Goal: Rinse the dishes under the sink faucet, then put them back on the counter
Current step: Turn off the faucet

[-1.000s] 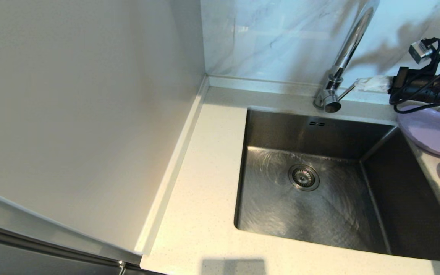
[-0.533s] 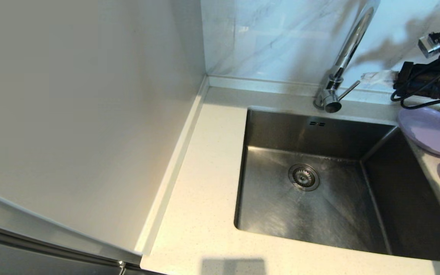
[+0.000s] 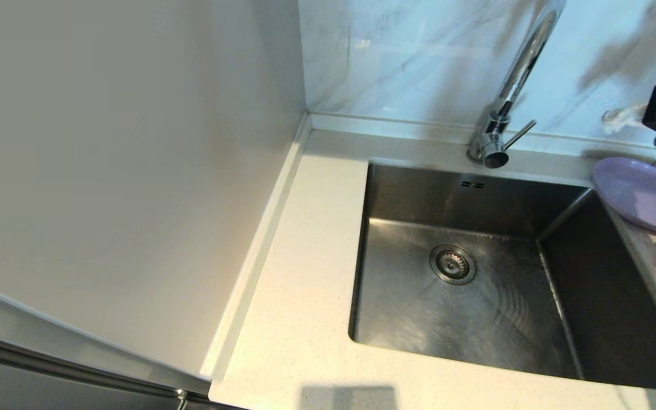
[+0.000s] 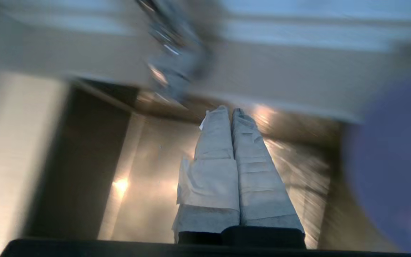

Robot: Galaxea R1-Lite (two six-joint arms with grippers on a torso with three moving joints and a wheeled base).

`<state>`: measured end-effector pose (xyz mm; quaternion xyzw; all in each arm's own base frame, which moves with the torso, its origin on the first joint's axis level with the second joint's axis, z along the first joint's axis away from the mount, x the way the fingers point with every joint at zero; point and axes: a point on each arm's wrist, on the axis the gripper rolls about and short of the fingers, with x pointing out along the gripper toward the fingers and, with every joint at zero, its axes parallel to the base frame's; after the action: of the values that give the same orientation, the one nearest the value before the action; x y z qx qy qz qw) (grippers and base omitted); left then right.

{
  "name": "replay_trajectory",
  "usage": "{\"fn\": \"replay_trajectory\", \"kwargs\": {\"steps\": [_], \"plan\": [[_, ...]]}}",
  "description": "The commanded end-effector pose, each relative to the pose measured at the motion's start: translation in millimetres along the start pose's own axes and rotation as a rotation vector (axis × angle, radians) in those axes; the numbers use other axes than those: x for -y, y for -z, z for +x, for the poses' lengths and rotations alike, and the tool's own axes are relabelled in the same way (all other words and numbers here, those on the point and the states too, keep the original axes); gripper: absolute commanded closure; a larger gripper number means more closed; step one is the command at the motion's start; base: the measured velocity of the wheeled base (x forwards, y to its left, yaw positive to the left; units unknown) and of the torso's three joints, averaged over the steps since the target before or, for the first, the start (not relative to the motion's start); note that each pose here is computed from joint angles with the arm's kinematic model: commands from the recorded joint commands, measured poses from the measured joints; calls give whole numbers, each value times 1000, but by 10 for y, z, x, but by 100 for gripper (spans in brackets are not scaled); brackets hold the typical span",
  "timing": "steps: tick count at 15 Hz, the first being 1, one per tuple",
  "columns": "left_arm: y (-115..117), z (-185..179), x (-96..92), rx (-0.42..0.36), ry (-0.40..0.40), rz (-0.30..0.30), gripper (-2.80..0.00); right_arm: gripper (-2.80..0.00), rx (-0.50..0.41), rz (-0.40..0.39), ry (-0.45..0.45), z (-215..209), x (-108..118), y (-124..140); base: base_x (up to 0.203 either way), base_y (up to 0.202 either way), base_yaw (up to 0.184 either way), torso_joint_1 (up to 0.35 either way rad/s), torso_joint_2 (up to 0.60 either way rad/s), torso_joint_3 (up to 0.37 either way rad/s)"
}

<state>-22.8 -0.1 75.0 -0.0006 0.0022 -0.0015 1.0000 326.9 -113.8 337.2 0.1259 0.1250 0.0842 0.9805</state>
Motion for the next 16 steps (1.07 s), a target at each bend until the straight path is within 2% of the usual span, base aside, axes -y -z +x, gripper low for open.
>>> {"fn": "replay_trajectory", "kwargs": {"steps": [1,3,6,8,10,12,14,16], "plan": [[0,0,0,0,0,0,0,0,10,-109,268,-649,-209,10,0,0,0,0,0,0],[0,0,0,0,0,0,0,0,-39,-163,521,-988,-231,201,0,0,0,0,0,0],[0,0,0,0,0,0,0,0,-102,-234,790,-1462,-335,499,0,0,0,0,0,0],[0,0,0,0,0,0,0,0,-109,-279,915,-1748,-512,672,0,0,0,0,0,0],[0,0,0,0,0,0,0,0,-84,-354,913,-2026,-793,881,0,0,0,0,0,0],[0,0,0,0,0,0,0,0,-22,-443,802,-2318,-1113,1170,0,0,0,0,0,0],[0,0,0,0,0,0,0,0,11,-523,723,-2623,-1257,1525,0,0,0,0,0,0],[0,0,0,0,0,0,0,0,28,-589,642,-2823,-1265,1838,0,0,0,0,0,0]]}}
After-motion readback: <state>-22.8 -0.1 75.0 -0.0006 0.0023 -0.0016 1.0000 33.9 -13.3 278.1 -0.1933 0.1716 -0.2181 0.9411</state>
